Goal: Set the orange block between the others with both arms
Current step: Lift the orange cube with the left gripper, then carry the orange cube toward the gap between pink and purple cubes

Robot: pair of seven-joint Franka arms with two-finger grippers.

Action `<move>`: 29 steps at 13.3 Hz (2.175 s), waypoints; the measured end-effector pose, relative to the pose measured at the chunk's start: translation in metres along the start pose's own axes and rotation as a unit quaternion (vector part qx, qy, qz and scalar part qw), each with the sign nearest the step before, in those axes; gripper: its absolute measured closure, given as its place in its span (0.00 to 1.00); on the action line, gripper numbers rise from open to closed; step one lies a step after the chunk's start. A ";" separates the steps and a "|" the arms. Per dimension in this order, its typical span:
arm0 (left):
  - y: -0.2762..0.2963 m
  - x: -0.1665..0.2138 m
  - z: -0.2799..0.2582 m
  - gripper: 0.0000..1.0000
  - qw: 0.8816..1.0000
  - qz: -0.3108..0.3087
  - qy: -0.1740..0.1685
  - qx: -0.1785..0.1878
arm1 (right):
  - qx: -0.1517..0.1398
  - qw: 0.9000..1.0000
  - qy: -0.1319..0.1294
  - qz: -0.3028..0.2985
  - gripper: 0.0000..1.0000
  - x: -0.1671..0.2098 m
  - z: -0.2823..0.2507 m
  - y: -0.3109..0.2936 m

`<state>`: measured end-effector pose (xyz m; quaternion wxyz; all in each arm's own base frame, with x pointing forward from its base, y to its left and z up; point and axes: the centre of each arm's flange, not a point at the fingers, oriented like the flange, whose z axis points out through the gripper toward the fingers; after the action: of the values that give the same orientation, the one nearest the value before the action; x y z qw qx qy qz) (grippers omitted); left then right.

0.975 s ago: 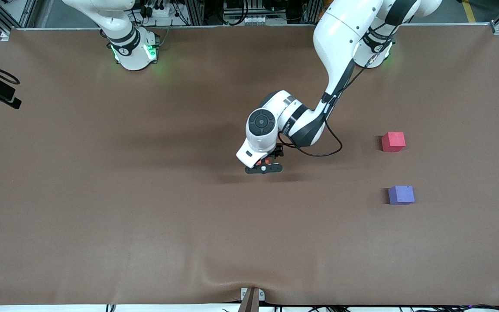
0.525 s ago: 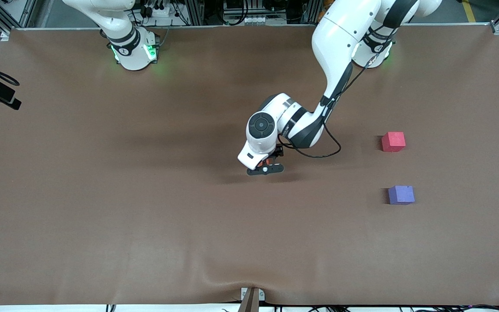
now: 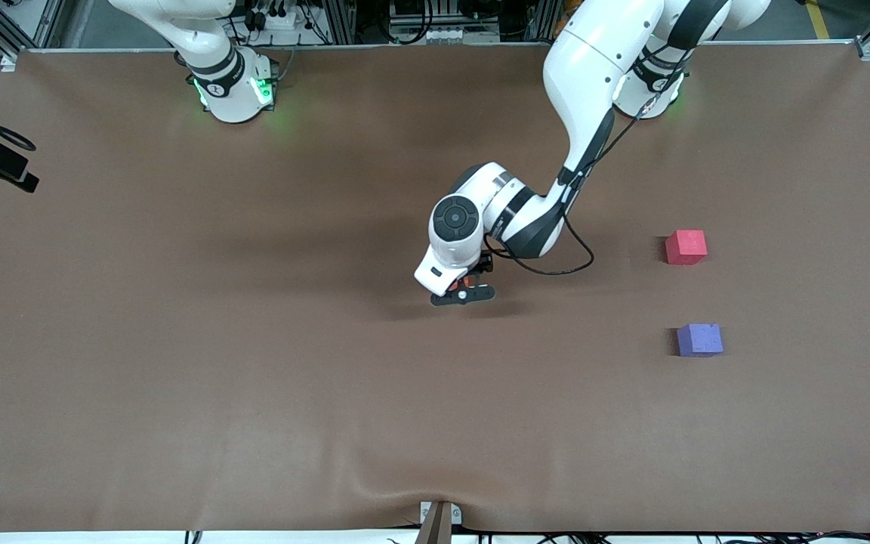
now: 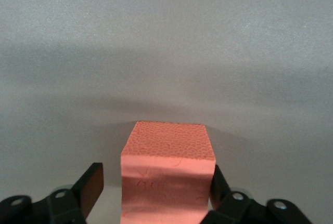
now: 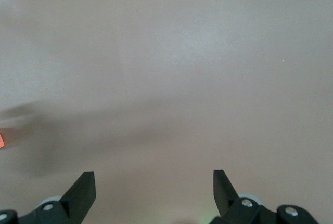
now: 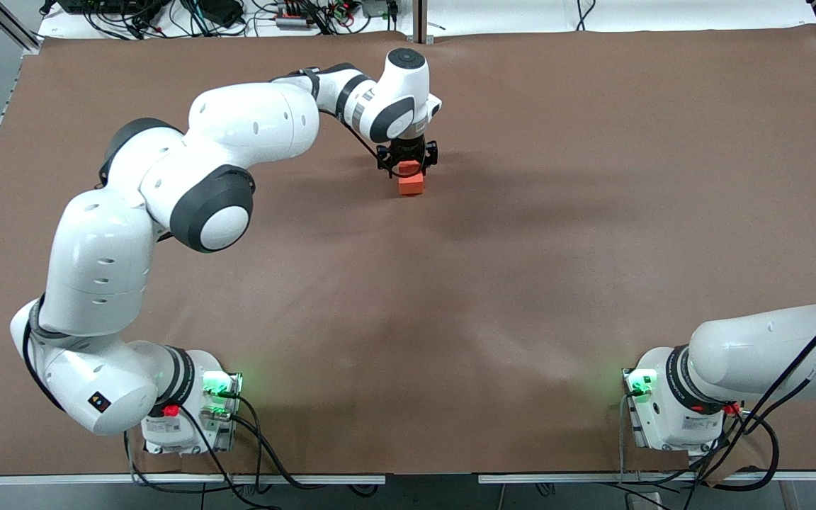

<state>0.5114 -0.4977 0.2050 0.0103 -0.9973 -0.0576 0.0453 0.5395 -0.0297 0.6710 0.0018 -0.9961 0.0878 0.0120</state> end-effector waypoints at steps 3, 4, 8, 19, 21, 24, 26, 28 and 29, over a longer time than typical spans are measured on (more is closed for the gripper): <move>0.001 -0.001 0.000 0.14 1.000 -0.001 0.000 -0.001 | 0.000 1.000 0.000 0.000 0.00 0.000 0.000 0.000; 0.002 -0.002 0.000 0.14 1.000 -0.001 0.000 -0.001 | 0.000 1.000 0.000 0.000 0.00 0.000 0.000 0.000; 0.004 -0.005 0.000 0.20 1.000 -0.001 0.000 -0.001 | 0.000 1.000 0.000 0.000 0.00 0.000 0.000 0.000; -0.011 0.020 -0.036 0.50 1.000 -0.014 0.011 -0.012 | 0.000 1.000 0.000 0.000 0.00 0.000 0.000 -0.001; -0.036 0.043 -0.080 0.50 0.999 -0.033 0.020 -0.020 | 0.000 1.000 -0.001 0.000 0.00 0.000 0.000 -0.001; -0.094 0.078 -0.158 0.50 0.999 -0.028 0.030 -0.028 | 0.000 1.000 -0.001 -0.001 0.00 0.000 0.001 -0.002; -0.138 0.094 -0.198 0.50 0.999 -0.021 0.024 -0.023 | 0.000 1.000 -0.001 -0.001 0.00 0.000 0.000 -0.002; -0.182 0.104 -0.229 0.50 1.000 -0.009 0.013 -0.015 | 0.000 1.000 -0.001 -0.001 0.00 0.000 0.001 -0.002; -0.205 0.109 -0.243 0.50 1.000 -0.007 0.008 -0.012 | 0.000 1.000 -0.001 -0.001 0.00 0.000 0.001 -0.002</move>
<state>0.6180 -0.2857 0.4428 -0.0014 -0.9972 -0.0649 0.0361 0.5398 -0.0273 0.6704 0.0020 -0.9962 0.0865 0.0129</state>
